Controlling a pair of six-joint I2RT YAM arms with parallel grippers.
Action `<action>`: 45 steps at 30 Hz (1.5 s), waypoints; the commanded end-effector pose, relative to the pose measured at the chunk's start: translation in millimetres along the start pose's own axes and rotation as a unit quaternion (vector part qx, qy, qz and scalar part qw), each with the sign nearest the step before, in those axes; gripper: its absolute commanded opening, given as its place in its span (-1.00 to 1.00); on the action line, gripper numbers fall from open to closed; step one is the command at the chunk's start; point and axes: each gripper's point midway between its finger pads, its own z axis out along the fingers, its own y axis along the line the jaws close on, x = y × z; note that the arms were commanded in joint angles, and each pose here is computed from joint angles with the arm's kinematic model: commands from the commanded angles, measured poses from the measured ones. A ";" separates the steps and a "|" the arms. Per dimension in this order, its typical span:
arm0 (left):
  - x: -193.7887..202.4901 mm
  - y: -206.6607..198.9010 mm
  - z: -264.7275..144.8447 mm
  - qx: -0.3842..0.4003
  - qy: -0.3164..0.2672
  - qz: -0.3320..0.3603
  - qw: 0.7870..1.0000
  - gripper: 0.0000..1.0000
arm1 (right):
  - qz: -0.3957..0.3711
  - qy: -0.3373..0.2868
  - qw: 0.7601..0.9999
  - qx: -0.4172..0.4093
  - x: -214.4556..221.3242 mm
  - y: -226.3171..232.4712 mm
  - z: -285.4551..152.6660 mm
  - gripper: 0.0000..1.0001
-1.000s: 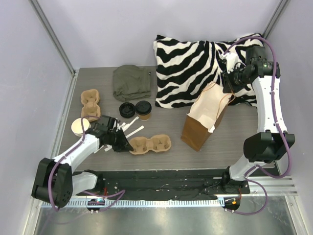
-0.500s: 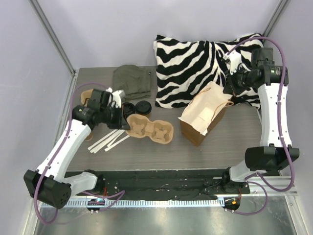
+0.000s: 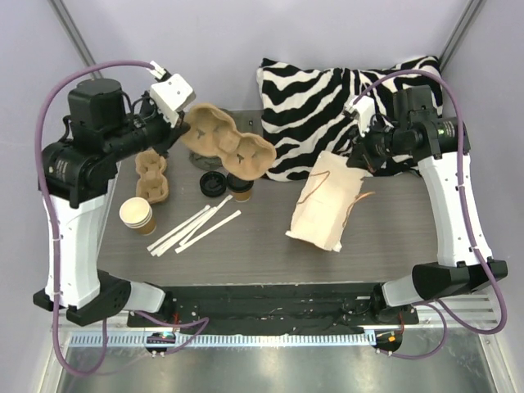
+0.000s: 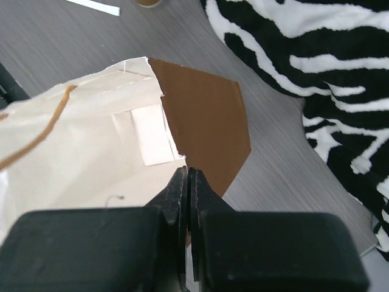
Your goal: Pack the takeout coffee
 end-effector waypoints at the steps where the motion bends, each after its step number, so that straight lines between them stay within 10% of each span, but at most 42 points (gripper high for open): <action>1: -42.6 -20.1 -20.0 0.024 -0.072 0.146 0.986 -0.96 | -0.007 -0.037 0.999 0.000 -21.8 17.6 -10.4 -0.98; 17: -184.0 -91.2 -44.3 -0.056 -0.270 0.375 0.885 -1.00 | 0.024 -0.028 0.999 -0.011 -19.8 29.0 -4.1 -0.98; 26: -187.7 -165.1 -9.1 -0.121 -0.248 0.570 0.774 -1.00 | 0.039 -0.032 0.999 0.014 -21.6 21.1 -3.6 -0.99; 35: -146.0 -168.8 11.2 -0.099 -0.169 0.639 0.744 -1.00 | 0.031 -0.042 0.999 0.001 -24.8 28.2 -5.5 -0.98; 45: -182.8 -170.4 -18.6 -0.100 -0.242 0.582 0.770 -1.00 | 0.031 -0.041 0.999 0.008 -26.9 25.2 -4.6 -0.98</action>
